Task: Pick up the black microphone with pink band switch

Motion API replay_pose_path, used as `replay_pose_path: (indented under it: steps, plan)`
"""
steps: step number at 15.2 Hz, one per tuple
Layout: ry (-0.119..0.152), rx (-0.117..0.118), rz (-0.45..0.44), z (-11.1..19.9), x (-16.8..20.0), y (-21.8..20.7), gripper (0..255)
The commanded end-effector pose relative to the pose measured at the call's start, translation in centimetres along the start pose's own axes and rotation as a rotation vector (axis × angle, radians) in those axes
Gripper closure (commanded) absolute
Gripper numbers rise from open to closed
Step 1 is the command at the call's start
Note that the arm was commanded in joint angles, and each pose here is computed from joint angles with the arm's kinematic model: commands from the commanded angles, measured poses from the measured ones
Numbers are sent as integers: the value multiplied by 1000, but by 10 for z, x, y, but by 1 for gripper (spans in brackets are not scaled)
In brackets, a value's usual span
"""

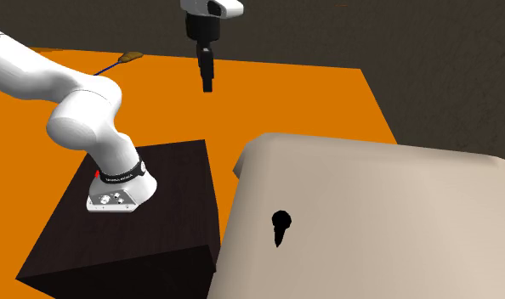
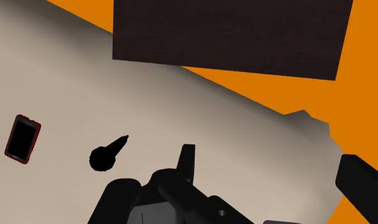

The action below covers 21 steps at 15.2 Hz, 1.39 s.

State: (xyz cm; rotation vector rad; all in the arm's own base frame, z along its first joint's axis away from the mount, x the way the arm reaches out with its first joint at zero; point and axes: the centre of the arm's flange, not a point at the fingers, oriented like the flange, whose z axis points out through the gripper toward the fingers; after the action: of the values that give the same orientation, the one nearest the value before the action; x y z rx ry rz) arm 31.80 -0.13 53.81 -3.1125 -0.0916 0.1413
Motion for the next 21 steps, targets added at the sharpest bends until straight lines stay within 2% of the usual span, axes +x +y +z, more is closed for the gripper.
replay_pose_path:
  steps: [1,21]
  plan:
    - [0,0,0,0,0,0,0]
    - [43,-74,-75,169,110,155,0]
